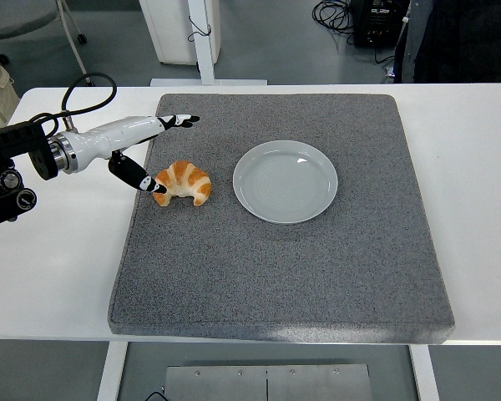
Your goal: Place the bread on the plate
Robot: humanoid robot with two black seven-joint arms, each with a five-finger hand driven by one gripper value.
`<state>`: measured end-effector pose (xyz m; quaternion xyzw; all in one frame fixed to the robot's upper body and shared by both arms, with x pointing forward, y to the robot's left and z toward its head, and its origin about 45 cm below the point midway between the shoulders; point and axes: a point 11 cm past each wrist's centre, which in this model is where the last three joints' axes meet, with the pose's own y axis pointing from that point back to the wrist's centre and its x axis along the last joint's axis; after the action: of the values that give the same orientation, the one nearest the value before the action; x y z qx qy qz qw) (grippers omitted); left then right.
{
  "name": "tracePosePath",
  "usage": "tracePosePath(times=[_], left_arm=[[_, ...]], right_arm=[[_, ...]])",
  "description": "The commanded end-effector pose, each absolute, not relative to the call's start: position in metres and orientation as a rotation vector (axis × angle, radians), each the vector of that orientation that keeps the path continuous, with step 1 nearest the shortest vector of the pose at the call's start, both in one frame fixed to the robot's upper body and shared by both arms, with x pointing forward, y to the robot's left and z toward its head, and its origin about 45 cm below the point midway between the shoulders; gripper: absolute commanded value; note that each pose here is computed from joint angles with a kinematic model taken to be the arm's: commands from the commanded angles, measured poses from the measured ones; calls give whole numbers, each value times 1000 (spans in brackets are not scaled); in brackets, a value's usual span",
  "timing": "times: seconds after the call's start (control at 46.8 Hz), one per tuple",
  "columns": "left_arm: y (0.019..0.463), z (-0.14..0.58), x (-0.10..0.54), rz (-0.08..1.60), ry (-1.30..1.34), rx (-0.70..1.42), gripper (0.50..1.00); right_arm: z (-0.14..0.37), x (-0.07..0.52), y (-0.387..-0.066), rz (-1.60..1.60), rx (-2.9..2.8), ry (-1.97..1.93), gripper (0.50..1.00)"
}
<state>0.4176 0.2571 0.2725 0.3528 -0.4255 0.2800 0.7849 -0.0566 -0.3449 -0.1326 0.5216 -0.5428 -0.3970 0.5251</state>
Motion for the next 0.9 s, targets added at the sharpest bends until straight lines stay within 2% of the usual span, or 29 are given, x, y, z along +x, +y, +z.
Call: tracePosePath(times=[0.0, 0.235, 0.876], left_arm=[[265, 266, 419, 605, -914, 789, 983], [267, 253, 419, 621, -913, 798, 981], [238, 225, 427, 626, -904, 772, 981]], right_arm=[[-133, -57, -345, -950, 1248, -1299, 1000], [-133, -56, -345, -949, 1249, -1299, 1000], [-133, -57, -345, -950, 1248, -1299, 1000]])
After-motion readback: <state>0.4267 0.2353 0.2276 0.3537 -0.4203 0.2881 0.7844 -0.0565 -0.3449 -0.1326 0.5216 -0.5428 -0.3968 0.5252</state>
